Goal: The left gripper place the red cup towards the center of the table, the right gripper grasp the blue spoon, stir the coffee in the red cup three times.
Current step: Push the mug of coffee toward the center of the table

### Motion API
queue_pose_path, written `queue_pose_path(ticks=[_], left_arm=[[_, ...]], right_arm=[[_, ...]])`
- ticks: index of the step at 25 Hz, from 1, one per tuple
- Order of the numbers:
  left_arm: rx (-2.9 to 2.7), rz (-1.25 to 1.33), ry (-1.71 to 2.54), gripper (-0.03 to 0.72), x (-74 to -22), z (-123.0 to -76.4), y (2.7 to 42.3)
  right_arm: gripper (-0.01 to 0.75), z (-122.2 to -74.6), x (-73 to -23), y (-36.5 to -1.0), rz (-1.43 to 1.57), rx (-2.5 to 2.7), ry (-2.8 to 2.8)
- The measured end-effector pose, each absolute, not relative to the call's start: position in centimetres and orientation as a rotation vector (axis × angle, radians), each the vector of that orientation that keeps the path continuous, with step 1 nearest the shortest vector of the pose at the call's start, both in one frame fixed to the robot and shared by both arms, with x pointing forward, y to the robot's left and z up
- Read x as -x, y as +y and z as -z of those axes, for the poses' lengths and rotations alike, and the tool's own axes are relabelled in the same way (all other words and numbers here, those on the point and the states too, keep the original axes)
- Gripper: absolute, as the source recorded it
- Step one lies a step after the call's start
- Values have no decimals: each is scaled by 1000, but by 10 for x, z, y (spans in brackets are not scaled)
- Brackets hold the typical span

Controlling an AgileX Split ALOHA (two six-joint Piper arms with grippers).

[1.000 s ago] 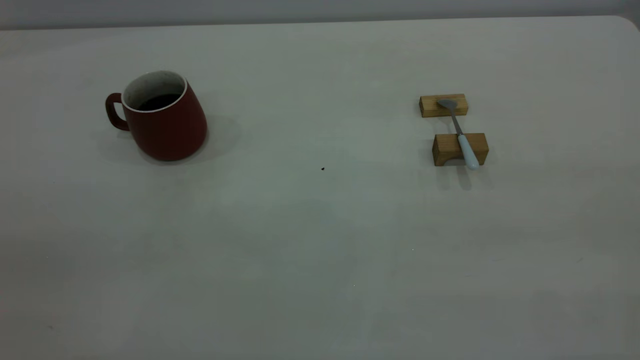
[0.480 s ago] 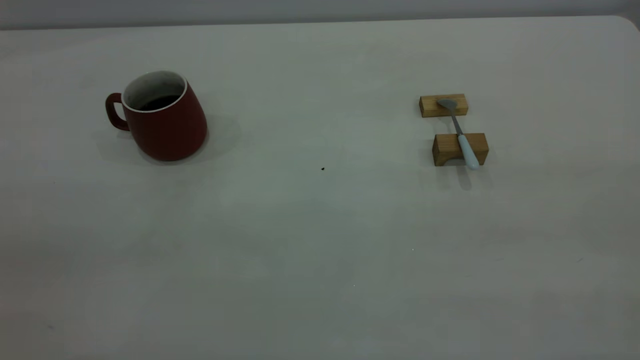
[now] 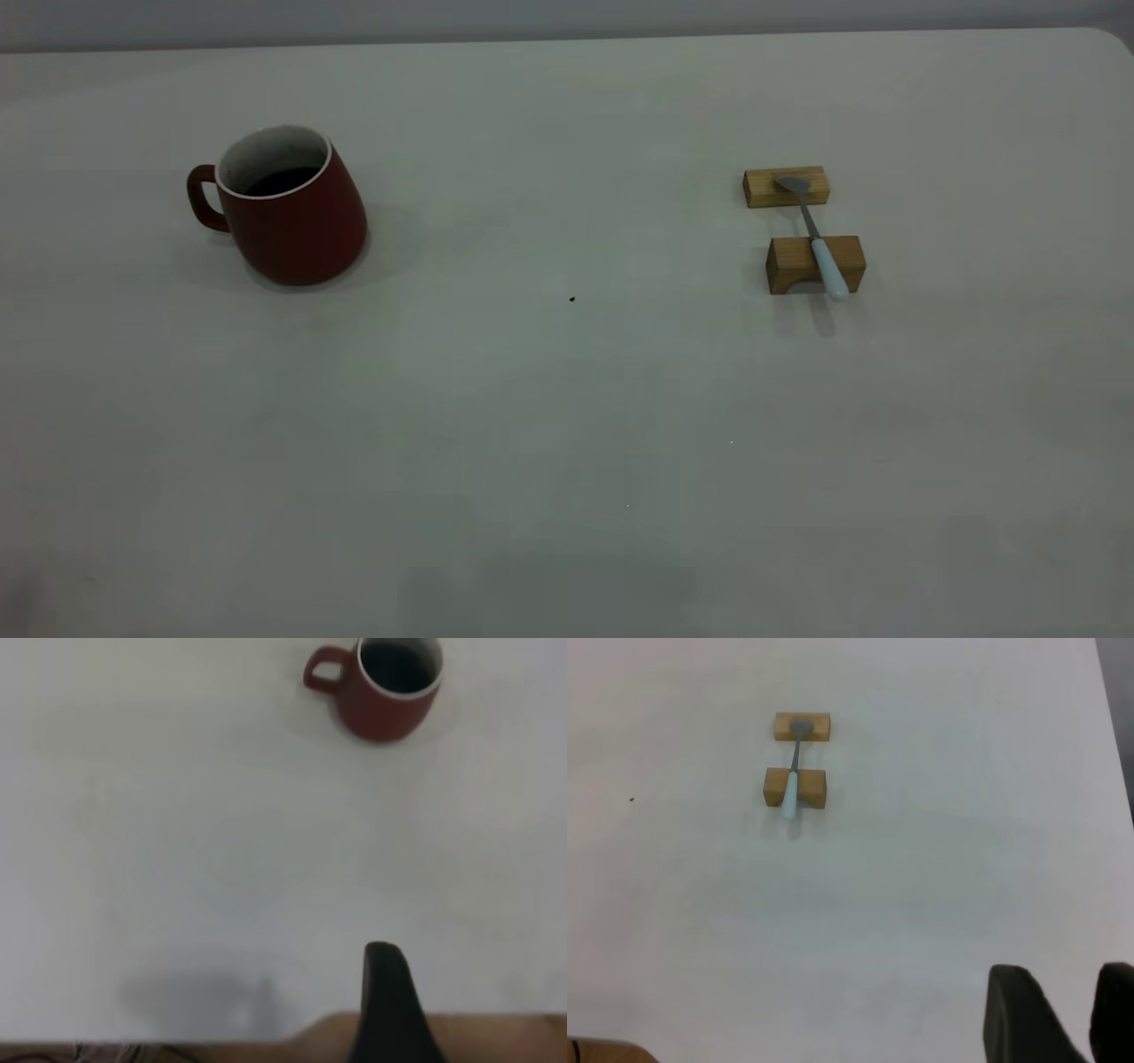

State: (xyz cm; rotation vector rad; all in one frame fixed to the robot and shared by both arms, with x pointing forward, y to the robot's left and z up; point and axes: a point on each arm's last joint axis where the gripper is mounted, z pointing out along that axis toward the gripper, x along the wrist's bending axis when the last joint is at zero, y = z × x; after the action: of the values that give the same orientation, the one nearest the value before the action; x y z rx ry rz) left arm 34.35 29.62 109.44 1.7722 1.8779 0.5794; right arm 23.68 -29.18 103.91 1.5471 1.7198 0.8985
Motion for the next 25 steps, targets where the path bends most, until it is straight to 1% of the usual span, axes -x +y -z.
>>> queue_pose_path(ticks=[3,5,12,16,18,21,25], left_arm=[[-1814,-529,1923,551,-395,-1087,293],[-1855,-477,1968,551,-434,-1074,291],[-2019,-293,2104,551,-553,-1006,291],[-2199,-174,2099,551,-602,-967,303],[-2314,-141,2020,551,-622,-956,305],[-2553,-145,1784,551,-650,-939,308],[-2885,-140,1320,551,-678,-906,311]], right_arm=[[240,-1039,-237,-292,-899,-1547,1720],[240,-1039,-237,-292,-899,-1547,1720],[240,-1039,-237,-292,-899,-1547,1720],[240,-1039,-237,-292,-899,-1547,1720],[240,-1039,-237,-292,-899,-1547,1720],[240,-1039,-237,-292,-899,-1547,1720],[240,-1039,-237,-292,-899,-1547,1720]])
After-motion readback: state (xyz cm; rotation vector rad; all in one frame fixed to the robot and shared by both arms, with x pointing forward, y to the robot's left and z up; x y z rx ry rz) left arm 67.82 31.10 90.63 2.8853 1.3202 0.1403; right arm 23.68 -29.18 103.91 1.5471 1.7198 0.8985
